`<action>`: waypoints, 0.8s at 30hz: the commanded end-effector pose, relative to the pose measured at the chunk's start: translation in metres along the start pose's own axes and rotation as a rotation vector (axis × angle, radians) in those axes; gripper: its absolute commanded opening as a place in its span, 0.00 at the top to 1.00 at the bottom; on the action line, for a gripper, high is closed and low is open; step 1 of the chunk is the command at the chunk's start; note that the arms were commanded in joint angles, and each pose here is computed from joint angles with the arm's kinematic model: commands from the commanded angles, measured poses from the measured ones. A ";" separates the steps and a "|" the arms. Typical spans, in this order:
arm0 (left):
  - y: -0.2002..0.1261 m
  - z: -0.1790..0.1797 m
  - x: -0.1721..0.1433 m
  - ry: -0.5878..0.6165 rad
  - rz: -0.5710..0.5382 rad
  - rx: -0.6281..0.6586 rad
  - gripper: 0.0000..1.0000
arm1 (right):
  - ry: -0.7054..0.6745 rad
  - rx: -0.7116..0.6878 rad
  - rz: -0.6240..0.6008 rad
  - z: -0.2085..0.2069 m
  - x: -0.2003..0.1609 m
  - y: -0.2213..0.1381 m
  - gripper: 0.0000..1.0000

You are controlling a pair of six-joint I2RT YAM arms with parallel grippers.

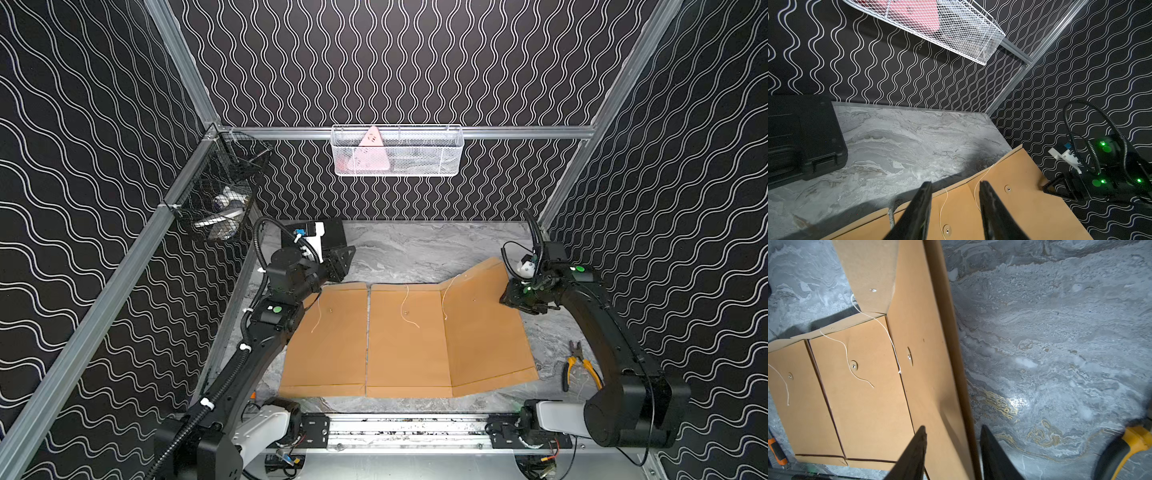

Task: Open the file bag
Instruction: Place the file bag at the center of the board.

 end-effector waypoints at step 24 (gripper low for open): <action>-0.004 -0.008 0.010 0.027 -0.035 -0.023 0.57 | 0.056 -0.100 -0.017 -0.022 0.001 -0.008 0.48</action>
Point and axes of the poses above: each gripper's point midway between its finger pads, its own y axis out along the fingers, its own z axis along the line the jaws close on, x = y × z, the point moved 1 cm from there along -y, back along the fingers, and after that the axes turned 4 degrees about -y, right-handed, at the moved point
